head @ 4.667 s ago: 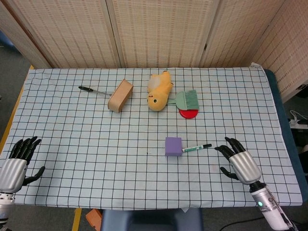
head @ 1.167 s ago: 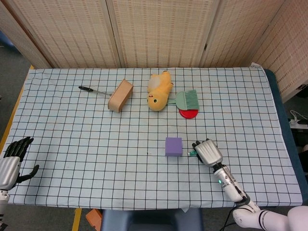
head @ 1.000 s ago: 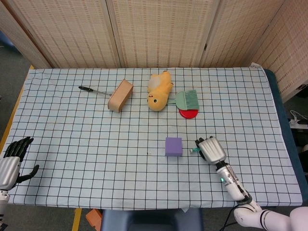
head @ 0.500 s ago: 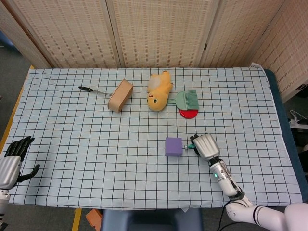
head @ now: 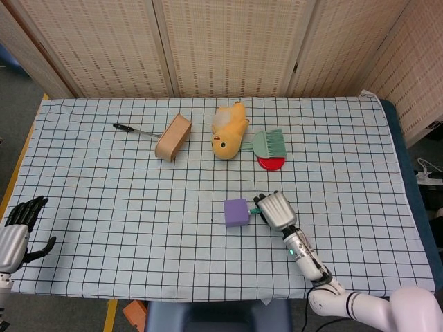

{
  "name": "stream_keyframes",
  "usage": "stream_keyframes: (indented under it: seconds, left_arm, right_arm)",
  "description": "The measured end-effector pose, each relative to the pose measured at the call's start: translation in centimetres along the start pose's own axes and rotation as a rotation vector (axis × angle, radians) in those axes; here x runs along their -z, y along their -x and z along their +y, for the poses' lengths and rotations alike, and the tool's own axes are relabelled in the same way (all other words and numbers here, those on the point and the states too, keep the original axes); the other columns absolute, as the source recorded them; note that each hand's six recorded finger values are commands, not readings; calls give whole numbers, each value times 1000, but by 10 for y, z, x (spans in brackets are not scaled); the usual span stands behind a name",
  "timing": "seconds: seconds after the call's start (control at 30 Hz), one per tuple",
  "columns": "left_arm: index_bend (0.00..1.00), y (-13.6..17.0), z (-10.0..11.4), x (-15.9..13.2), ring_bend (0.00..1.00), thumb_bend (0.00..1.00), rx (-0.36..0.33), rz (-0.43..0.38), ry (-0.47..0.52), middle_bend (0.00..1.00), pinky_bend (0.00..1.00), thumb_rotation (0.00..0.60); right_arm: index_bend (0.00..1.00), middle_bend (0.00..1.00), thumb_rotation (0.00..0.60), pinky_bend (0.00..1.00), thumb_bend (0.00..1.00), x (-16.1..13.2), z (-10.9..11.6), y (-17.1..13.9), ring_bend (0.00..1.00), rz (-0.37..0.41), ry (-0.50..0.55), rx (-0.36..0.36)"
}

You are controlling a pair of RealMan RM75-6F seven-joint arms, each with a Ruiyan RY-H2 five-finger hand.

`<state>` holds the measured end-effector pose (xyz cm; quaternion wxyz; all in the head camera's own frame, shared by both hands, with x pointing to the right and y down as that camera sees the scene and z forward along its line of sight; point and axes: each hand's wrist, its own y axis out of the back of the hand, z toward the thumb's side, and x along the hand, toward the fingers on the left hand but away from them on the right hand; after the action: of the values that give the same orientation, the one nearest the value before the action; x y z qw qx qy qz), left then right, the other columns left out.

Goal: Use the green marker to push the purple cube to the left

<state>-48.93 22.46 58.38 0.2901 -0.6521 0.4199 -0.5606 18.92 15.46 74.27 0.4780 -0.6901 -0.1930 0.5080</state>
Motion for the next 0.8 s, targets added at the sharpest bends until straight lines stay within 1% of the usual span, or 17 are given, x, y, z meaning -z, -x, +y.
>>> stream_keyframes:
  seconds: [0.43,0.8]
  left_arm:
    - [0,2,2,1,0,368,0,-2,9,0,40,600]
    - [0,3,3,2,0,368,-3,-1,14,0,40,600]
  right_arm:
    - [1000,899,600,616,432,-66,11,32,676,94,36,31]
    - [1000,899,600,616,433,-110,21,46,676,162,68,40]
